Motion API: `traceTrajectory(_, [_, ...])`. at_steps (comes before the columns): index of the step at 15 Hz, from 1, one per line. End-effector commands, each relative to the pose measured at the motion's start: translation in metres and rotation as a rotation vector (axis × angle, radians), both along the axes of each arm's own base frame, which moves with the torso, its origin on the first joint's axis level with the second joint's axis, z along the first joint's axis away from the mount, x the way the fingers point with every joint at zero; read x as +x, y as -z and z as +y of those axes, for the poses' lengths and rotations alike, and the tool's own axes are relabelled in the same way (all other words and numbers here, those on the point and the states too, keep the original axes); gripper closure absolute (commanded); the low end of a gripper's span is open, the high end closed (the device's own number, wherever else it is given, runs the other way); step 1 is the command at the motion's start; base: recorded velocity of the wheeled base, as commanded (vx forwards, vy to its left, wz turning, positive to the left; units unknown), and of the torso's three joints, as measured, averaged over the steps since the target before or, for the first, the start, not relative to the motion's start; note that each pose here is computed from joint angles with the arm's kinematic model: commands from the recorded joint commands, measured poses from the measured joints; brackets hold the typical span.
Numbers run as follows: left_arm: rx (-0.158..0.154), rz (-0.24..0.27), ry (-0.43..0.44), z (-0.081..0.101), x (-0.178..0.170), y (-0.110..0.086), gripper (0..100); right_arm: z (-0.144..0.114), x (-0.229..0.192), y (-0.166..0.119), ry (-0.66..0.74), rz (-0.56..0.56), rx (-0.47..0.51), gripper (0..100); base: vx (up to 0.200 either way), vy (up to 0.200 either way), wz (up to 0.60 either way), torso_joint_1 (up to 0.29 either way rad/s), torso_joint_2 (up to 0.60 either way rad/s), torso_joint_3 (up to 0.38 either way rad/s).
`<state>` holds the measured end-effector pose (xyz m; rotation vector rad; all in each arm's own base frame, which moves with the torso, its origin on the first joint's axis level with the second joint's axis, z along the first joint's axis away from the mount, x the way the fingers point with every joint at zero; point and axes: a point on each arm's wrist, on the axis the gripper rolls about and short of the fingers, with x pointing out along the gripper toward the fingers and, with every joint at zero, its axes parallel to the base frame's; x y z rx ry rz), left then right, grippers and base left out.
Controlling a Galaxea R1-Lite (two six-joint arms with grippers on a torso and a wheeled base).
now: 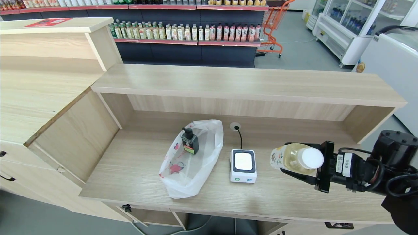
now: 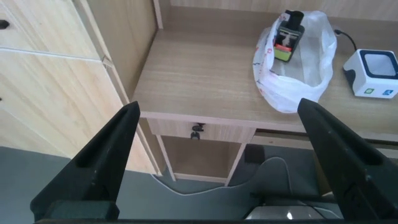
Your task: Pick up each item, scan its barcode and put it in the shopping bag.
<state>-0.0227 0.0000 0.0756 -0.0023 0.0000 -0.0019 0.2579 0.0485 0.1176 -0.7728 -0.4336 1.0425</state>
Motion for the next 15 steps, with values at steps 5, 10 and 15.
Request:
traceTrajectory(5, [-0.001,0.0,0.0,0.0,0.0,0.0,0,-0.001,0.02,0.015,0.015,0.018,-0.001,100,0.0,0.0,0.0,0.0,0.0,0.0])
traceTrajectory(10, [-0.001,0.0,0.0,0.0,0.0,0.0,0,0.001,0.034,0.034,-0.034,-0.009,0.004,100,0.0,0.0,0.0,0.0,0.0,0.0])
traceTrajectory(15, [-0.001,0.0,0.0,0.0,0.0,0.0,0,-0.005,0.075,0.052,-0.163,-0.039,0.011,100,0.0,0.0,0.0,0.0,0.0,0.0])
